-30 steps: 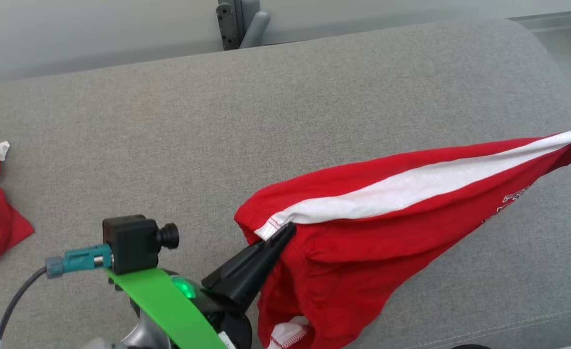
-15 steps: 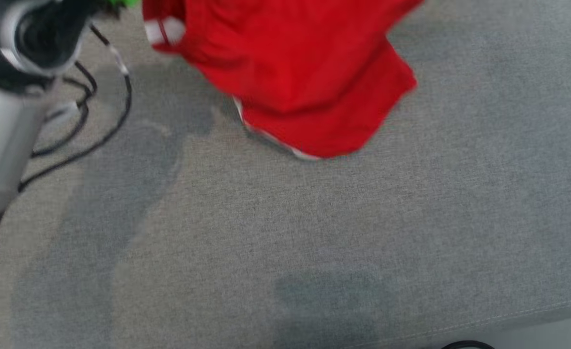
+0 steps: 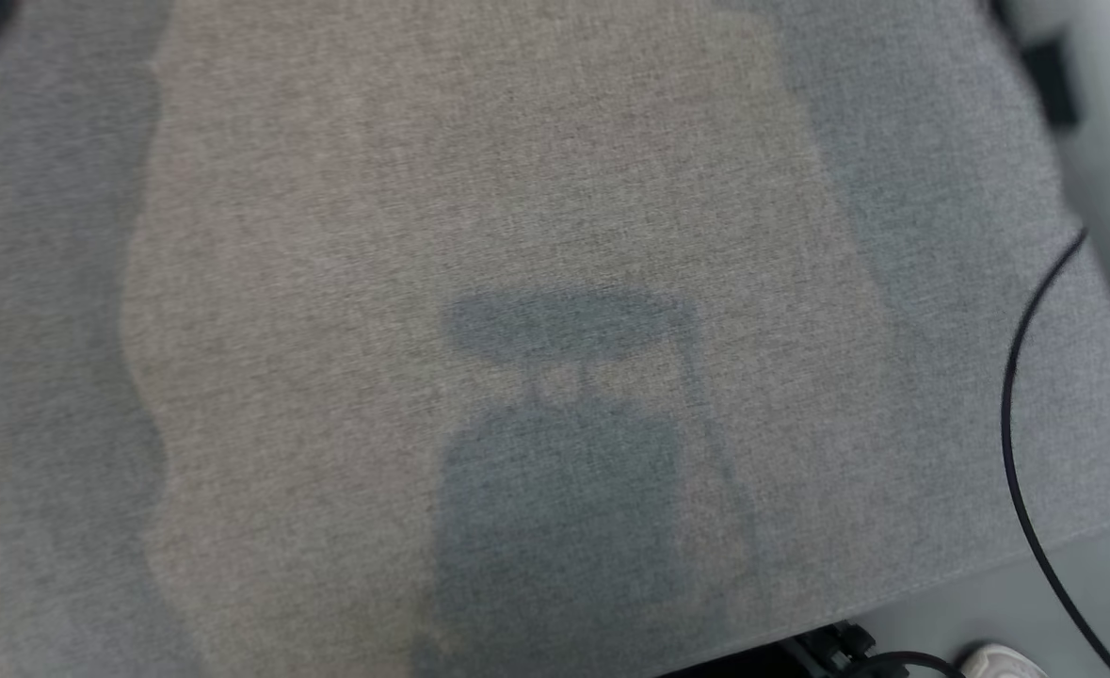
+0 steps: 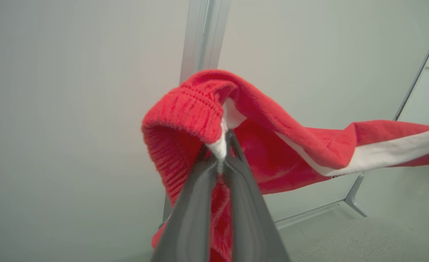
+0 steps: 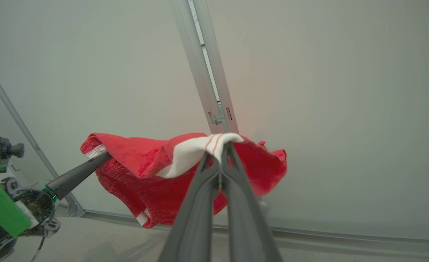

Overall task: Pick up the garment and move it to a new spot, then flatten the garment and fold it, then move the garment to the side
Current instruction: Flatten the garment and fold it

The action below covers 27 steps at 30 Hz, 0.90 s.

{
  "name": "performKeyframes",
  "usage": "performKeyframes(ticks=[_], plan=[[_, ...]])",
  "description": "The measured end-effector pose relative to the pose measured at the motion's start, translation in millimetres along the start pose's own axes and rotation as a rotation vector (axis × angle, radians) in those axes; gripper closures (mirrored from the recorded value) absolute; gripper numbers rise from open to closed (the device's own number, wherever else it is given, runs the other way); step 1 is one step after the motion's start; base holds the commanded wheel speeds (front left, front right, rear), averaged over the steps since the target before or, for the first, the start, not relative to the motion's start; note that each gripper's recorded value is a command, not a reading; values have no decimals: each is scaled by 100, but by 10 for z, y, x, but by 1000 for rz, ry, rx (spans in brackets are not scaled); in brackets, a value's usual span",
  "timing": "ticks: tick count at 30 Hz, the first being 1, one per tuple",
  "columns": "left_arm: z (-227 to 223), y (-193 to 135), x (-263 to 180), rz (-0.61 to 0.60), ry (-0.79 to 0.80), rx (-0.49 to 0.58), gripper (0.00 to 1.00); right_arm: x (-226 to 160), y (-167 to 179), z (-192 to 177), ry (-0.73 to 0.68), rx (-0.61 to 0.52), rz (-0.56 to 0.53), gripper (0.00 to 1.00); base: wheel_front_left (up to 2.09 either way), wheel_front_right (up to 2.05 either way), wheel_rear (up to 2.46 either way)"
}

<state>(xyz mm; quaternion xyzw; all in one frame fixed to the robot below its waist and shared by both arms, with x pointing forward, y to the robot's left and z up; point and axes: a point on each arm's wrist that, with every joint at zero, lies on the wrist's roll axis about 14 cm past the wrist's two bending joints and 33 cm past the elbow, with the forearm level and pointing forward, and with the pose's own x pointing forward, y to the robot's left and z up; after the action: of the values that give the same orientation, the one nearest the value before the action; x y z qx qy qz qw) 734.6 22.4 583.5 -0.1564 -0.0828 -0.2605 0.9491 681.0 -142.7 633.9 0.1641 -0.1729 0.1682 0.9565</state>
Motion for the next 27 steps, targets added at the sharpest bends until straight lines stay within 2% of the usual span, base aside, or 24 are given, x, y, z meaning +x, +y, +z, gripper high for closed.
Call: performKeyframes(ticks=[2, 4, 9, 11, 15, 22, 27], plan=[[-597, 113, -181, 15, 102, -25, 100, -336, -38, -487, 128, -11, 16, 100, 0, 0, 0], [-1069, 157, -394, 38, 175, -94, 100, -706, -113, -783, 225, -8, 17, 100, 0, 0, 0], [-1775, -63, -1004, -10, 310, -236, 100, -1566, -405, -1095, 404, -26, -28, 100, 0, 0, 0], [-1749, -120, -1159, -28, 314, -293, 100, -1835, -511, -1081, 448, -45, -57, 100, 0, 0, 0], [-1633, -299, -1487, -75, 317, -375, 100, -2102, -649, -948, 479, -105, -80, 100, 0, 0, 0], [-1546, -692, -2239, -152, 427, -391, 100, -2532, -650, -884, 568, -204, -65, 100, 0, 0, 0], [-1417, -815, -2593, -97, 440, -414, 100, -2789, -571, -840, 600, -203, -76, 100, 0, 0, 0]])
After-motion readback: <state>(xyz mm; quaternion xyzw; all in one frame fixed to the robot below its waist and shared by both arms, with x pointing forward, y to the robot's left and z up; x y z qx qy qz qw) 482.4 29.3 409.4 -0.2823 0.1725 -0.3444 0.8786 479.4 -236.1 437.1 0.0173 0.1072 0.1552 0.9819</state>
